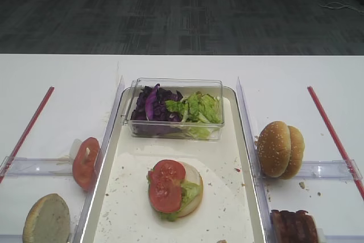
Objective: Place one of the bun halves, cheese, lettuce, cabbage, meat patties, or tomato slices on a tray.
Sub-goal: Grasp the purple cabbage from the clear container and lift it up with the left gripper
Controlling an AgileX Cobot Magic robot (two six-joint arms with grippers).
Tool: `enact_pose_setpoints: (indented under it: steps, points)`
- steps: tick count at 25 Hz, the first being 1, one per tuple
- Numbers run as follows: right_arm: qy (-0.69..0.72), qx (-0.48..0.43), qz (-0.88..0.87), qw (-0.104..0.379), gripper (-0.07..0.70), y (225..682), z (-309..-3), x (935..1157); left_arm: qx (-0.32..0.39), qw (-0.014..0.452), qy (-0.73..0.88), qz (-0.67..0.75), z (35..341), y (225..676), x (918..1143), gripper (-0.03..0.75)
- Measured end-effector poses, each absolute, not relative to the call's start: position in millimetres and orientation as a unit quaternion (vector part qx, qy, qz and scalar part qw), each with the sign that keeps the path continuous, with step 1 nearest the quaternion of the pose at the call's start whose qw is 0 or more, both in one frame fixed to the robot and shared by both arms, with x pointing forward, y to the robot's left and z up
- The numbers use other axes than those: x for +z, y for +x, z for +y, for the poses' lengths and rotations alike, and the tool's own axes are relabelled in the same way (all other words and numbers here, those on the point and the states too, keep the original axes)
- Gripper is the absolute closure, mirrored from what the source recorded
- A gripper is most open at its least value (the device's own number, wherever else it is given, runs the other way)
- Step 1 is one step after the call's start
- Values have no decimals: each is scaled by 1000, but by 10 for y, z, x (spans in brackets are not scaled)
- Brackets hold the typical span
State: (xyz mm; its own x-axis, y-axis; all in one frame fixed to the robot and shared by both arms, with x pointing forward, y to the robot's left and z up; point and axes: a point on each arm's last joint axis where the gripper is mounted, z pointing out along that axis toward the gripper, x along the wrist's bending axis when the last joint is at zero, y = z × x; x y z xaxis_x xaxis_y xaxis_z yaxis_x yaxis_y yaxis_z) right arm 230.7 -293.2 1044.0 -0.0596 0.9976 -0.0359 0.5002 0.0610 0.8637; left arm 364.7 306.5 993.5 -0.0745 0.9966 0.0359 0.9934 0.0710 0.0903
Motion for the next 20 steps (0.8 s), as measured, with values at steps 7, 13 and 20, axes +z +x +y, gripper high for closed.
enact_pose_setpoints:
  steps: [7, 13, 20]
  points:
    - [588, 352, 637, 353, 73, 2307, -2932, 10440, 64, 39, 675, 734, 3071, 4324, 10109, 154]
    - [588, 352, 637, 353, 73, 2307, -2932, 10440, 62, 37, 680, 729, 3079, 5150, 10089, 154]
    - [587, 352, 638, 353, 73, 2307, -2932, 10440, 71, 45, 686, 723, 3087, 6026, 9984, 154]
